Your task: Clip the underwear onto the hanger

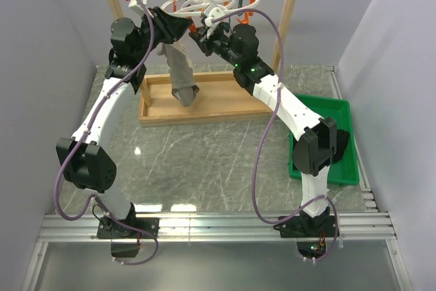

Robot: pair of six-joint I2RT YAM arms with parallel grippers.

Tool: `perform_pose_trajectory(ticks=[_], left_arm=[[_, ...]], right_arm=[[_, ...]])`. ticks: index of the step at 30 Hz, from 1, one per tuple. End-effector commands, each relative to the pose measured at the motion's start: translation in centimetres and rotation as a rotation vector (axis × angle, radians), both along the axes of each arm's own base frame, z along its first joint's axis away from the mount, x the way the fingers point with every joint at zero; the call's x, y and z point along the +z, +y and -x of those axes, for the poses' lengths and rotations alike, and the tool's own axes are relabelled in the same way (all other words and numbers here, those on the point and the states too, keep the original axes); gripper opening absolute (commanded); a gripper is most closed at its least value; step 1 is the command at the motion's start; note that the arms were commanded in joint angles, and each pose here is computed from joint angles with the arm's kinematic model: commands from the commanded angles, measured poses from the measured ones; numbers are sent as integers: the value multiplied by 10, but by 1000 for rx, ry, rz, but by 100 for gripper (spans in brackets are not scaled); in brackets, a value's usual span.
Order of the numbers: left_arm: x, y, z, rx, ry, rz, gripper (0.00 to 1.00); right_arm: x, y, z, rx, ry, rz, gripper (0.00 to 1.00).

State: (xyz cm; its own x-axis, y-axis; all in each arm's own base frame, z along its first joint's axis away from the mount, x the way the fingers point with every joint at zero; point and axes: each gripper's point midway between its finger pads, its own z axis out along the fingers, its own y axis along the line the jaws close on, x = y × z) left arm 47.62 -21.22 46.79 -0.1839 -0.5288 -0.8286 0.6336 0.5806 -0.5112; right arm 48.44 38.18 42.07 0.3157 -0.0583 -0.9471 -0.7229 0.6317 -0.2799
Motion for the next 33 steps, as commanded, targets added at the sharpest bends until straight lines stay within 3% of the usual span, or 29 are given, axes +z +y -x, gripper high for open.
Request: perform_pose_trajectory(ticks=[1, 9, 33], left_arm=[[8, -4, 7, -39, 28, 21, 33], [12, -6, 3, -50, 38, 36, 42], [30, -12, -1, -31, -28, 44, 45]], right_arm=[[32, -4, 17, 8, -101, -1, 0], [30, -2, 19, 16, -120, 20, 0], [19, 8, 23, 27, -139, 78, 0]])
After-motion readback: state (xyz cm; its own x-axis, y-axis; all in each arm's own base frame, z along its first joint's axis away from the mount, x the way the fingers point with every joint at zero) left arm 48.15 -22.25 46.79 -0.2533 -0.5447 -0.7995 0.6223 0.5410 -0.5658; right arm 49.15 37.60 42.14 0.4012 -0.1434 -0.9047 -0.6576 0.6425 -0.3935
